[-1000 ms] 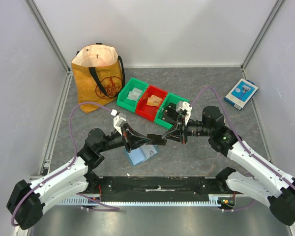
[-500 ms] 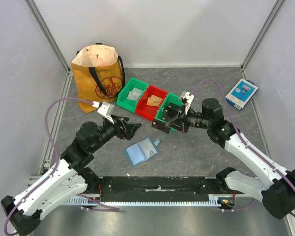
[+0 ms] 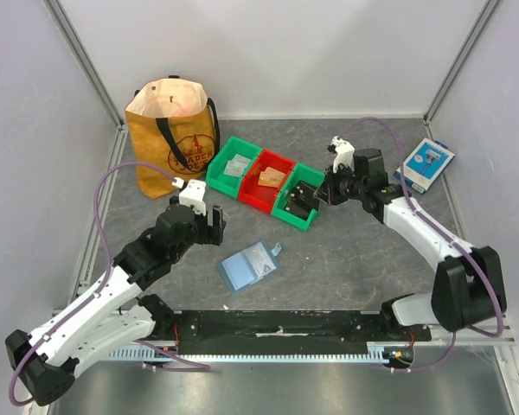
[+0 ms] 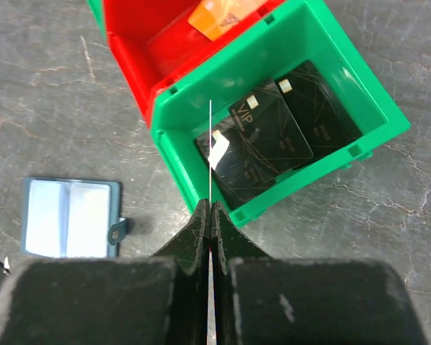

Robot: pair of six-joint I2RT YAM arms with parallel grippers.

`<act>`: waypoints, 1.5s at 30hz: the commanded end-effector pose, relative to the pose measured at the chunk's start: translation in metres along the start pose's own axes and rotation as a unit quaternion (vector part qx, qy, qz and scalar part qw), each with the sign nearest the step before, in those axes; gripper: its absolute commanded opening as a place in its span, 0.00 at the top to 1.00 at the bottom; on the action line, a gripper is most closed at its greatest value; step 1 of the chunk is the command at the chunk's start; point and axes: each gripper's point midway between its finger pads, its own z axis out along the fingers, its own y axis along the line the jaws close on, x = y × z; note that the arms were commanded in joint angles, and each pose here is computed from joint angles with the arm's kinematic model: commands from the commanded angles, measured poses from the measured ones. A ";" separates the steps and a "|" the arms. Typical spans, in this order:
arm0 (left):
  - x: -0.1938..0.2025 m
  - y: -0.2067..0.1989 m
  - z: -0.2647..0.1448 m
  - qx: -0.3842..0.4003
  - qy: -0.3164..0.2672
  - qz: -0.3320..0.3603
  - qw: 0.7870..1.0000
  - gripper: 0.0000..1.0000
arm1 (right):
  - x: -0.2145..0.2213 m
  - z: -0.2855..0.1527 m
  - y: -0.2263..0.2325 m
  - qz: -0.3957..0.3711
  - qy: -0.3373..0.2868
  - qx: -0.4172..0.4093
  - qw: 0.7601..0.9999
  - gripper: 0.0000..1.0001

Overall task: Take the credit cards out of the card holder
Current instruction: Place the credit card in the storage box.

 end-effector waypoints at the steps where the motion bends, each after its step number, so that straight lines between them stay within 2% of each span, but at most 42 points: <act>1: -0.008 0.018 -0.008 -0.038 -0.013 0.018 0.999 0.14 | -0.011 0.017 -0.011 -0.021 0.011 0.006 1.000 1.00; 12: -0.011 0.020 -0.012 -0.039 -0.022 0.012 0.999 0.15 | -0.007 0.060 -0.011 -0.016 0.037 -0.052 0.998 1.00; 20: -0.009 0.020 -0.011 -0.036 -0.019 0.010 0.999 0.15 | 0.000 0.080 -0.024 -0.005 0.047 -0.040 0.998 1.00; 22: -0.008 0.018 -0.010 -0.033 -0.018 0.010 0.999 0.16 | 0.003 0.081 -0.030 -0.007 0.051 -0.023 0.998 0.94; 25: -0.006 0.018 -0.009 -0.033 -0.014 0.009 0.999 0.17 | 0.003 0.078 -0.035 -0.011 0.053 -0.006 0.999 0.75; 30: -0.001 0.011 -0.005 -0.016 -0.001 0.008 1.000 0.17 | -0.015 0.062 -0.039 -0.020 0.033 0.029 0.999 0.58; 33: 0.002 0.001 -0.003 0.006 0.011 0.001 1.000 0.18 | -0.029 0.045 -0.039 -0.027 0.020 0.056 0.998 0.51; 38: 0.009 -0.023 0.001 0.057 0.037 -0.032 0.997 0.21 | -0.043 0.015 -0.006 -0.037 -0.019 0.065 0.997 0.46; 45: 0.039 -0.057 0.004 0.128 0.089 -0.109 0.982 0.33 | -0.010 0.010 0.065 -0.008 -0.020 0.032 0.999 0.46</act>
